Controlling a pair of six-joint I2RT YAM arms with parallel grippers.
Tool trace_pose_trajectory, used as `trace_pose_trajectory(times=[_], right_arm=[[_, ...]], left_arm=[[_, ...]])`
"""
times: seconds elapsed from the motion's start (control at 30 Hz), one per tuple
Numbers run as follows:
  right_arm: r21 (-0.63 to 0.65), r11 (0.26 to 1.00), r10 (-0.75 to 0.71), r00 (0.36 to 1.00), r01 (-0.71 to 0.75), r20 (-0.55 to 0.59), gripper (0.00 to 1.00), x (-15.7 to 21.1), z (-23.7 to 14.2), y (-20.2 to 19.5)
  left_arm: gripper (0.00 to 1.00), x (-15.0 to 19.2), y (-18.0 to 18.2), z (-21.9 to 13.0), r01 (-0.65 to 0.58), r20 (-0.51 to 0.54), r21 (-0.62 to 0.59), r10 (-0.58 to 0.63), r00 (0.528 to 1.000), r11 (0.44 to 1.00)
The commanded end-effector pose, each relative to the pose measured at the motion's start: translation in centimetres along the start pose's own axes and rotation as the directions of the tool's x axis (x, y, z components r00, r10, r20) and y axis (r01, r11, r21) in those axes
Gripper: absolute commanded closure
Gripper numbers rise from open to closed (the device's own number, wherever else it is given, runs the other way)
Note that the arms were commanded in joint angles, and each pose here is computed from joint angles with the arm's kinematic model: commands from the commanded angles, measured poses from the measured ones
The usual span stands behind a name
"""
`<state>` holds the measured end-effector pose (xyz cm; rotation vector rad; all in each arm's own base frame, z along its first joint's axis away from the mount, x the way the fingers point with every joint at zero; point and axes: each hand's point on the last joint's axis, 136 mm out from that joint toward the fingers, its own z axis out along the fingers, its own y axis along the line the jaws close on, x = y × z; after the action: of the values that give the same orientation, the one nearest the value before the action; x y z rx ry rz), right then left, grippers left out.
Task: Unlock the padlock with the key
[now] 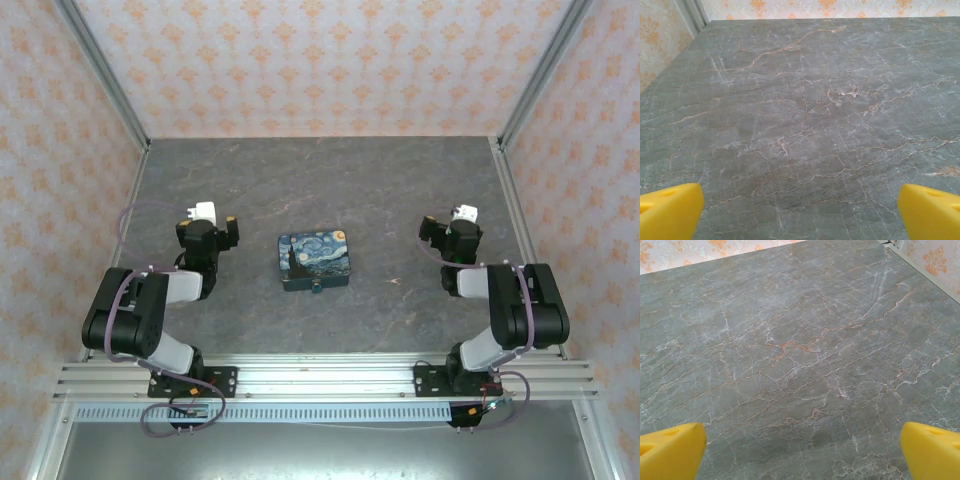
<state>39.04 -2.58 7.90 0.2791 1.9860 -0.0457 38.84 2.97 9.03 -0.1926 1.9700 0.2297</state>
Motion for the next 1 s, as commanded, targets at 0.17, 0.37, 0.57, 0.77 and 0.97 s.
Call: trace_pose_trajectory(times=[0.17, 0.37, 0.57, 0.77, 0.97], right_arm=[[0.008, 1.0, -0.005, 1.0, 0.005, 0.026, 0.01, -1.0, 0.0, 0.1], [0.007, 1.0, -0.005, 1.0, 0.005, 0.026, 0.01, -1.0, 0.0, 0.1], [0.007, 1.0, -0.005, 1.0, 0.005, 0.026, 0.01, -1.0, 0.0, 0.1], [0.004, 1.0, -0.002, 0.999, 0.002, 0.034, 0.01, -1.1, -0.1, 0.1], [0.021, 1.0, 0.014, 1.0, -0.014, 0.0, 0.03, -3.5, -1.7, 0.1]], left_arm=[[0.0, -0.5, 0.0, 0.1, 0.014, 0.009, 0.002, -0.014, 1.0, 1.0], [0.0, -0.6, 0.0, 0.0, 0.015, 0.01, 0.002, -0.015, 1.0, 1.0], [0.0, -0.6, 0.0, 0.1, 0.016, 0.01, 0.001, -0.016, 1.0, 1.0], [0.0, -0.6, 0.1, 0.0, 0.019, 0.013, 0.0, -0.019, 1.0, 1.0], [0.0, -2.7, 1.4, -1.9, 0.047, 0.029, -0.047, -0.046, 0.999, 0.998]])
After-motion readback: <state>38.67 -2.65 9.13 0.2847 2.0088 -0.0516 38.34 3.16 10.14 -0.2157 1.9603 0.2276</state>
